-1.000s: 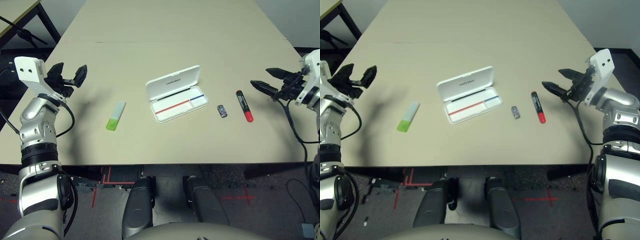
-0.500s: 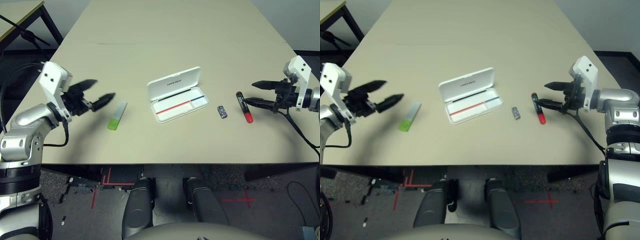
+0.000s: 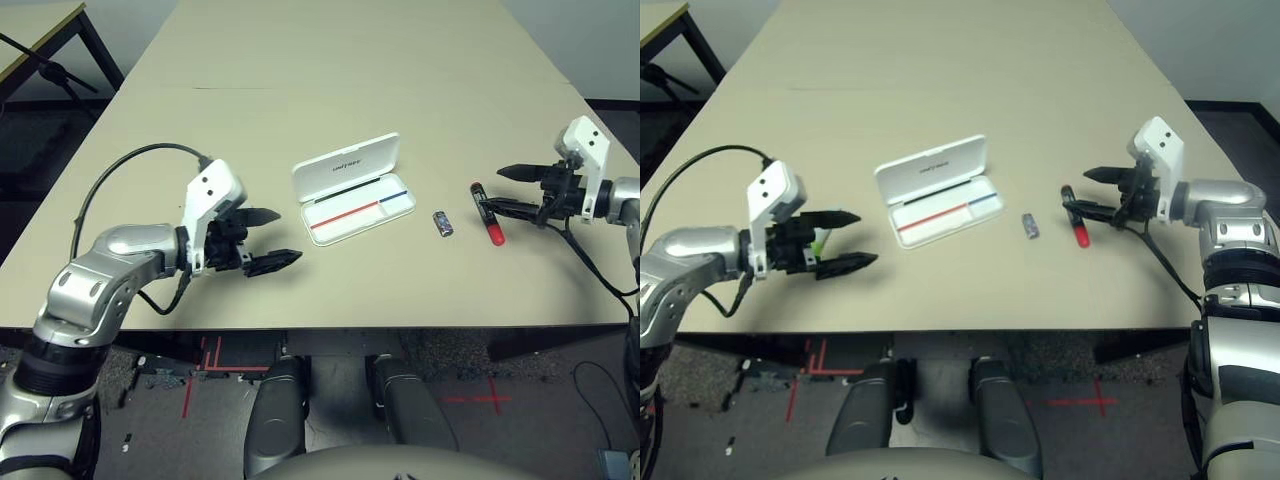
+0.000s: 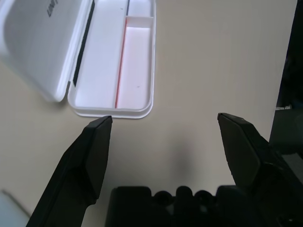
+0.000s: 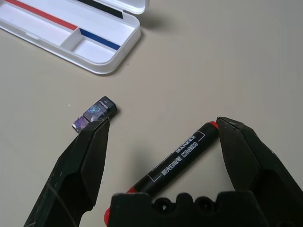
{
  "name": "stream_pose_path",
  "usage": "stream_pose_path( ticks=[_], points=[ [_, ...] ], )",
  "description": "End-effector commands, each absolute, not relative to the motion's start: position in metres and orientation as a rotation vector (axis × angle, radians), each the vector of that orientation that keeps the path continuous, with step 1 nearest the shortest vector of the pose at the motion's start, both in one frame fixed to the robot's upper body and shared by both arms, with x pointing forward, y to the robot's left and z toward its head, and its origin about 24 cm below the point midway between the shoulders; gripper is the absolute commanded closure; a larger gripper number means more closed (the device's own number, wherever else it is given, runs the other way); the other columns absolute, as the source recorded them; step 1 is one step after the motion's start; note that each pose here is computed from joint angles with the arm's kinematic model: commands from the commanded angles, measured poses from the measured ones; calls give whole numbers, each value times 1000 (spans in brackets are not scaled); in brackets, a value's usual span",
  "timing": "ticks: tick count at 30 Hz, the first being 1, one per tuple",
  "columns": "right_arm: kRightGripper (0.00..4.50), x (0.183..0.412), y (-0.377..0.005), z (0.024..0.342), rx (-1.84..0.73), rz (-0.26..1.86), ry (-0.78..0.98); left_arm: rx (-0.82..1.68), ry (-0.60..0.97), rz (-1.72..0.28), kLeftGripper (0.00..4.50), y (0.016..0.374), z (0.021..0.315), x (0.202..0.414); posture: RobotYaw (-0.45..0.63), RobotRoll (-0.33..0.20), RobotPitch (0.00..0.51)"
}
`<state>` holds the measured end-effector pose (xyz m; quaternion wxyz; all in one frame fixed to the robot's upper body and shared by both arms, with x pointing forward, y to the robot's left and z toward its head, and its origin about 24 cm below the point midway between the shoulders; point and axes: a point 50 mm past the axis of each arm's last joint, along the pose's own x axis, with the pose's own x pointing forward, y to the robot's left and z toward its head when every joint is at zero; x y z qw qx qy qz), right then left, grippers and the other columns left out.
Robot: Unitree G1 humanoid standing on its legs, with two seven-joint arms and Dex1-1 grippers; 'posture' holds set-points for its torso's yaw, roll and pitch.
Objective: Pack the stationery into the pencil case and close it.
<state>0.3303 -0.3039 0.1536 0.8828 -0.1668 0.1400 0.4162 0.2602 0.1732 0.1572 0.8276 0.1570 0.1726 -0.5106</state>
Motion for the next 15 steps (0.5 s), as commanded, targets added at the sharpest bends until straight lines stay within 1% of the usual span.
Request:
stream_pose_path(
  ticks=[1,10,15],
  points=[
    [0,329,-304,151,-360,868,302,377,398,-1114,17,162,152,263,55,0,143],
    [0,329,-301,148,-360,874,303,457,424,-1153,17,139,142,276,39,0,142],
    [0,328,-300,145,-361,876,304,487,438,-1166,17,122,129,286,32,0,144]
  ],
)
